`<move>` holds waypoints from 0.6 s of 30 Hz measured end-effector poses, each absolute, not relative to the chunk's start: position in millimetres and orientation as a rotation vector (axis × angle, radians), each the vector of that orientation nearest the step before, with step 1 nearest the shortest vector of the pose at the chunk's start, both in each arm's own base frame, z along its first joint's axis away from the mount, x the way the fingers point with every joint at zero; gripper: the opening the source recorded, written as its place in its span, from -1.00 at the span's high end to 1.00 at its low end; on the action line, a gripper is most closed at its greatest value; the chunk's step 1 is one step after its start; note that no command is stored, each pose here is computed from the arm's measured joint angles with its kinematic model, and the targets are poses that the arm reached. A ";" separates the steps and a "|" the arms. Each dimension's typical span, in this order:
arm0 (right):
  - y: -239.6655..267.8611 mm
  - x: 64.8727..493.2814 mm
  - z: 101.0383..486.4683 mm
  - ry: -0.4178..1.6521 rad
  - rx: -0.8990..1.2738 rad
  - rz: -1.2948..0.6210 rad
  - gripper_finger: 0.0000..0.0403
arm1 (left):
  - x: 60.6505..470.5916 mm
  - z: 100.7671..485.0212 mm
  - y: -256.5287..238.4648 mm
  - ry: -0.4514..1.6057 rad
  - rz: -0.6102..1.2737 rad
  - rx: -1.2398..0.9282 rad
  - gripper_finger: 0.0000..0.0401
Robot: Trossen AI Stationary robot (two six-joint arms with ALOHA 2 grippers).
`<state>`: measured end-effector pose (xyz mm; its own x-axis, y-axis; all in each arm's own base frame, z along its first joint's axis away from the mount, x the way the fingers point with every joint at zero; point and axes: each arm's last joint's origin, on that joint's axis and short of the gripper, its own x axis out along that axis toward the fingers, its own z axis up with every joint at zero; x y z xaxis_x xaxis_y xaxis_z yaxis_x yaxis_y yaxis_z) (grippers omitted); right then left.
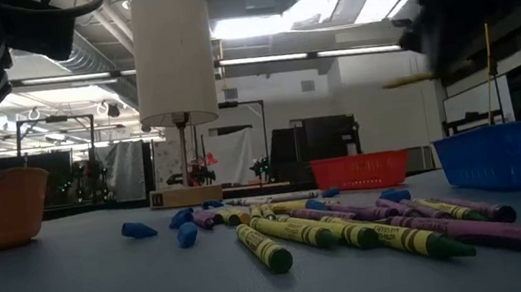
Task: Sort crayons
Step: Put the yellow crayon into the blue bin
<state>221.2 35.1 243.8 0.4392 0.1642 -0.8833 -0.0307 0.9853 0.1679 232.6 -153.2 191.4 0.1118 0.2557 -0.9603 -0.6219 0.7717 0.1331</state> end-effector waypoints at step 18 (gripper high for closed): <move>32.1 198.2 238.1 1.334 0.086 0.140 0.87 | 233.4 191.3 -153.7 1.303 0.658 -0.344 0.30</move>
